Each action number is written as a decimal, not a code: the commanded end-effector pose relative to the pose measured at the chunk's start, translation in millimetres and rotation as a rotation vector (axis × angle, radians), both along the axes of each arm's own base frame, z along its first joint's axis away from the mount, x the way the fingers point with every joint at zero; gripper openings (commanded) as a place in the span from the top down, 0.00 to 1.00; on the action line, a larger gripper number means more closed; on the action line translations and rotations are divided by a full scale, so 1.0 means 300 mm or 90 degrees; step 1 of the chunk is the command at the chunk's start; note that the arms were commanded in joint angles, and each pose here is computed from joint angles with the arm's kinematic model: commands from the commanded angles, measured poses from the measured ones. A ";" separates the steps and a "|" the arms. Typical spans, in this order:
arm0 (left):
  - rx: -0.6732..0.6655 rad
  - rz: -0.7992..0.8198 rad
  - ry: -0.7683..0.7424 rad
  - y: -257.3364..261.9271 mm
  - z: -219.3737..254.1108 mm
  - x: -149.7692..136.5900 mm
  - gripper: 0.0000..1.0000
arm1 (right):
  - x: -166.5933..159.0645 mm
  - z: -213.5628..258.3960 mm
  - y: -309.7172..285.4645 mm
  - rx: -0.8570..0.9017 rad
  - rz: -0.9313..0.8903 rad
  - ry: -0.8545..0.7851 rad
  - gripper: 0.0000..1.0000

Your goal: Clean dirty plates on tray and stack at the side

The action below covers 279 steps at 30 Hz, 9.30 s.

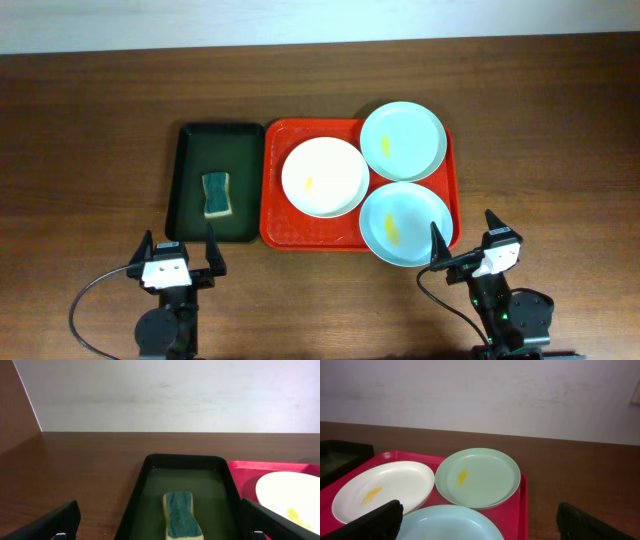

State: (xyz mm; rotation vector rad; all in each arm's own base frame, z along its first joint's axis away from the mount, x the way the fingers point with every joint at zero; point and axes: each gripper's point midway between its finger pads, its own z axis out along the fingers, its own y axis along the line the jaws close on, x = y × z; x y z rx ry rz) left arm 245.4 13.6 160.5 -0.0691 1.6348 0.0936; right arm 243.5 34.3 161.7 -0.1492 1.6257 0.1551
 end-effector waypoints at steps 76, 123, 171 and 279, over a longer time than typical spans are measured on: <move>-0.023 -0.137 -0.017 -0.120 0.440 -0.060 0.01 | -0.046 0.198 -0.002 0.051 -0.001 -0.030 0.01; -0.172 -0.208 0.863 -0.262 -0.089 0.342 0.66 | 0.334 0.164 0.391 0.028 0.123 0.893 0.28; -0.075 0.011 0.674 -0.179 0.195 0.292 0.71 | 0.568 -0.324 0.458 -0.039 0.009 0.944 0.78; -0.138 0.006 0.981 -0.095 -0.516 0.440 1.00 | 0.517 -0.498 0.477 -0.025 0.027 0.959 0.95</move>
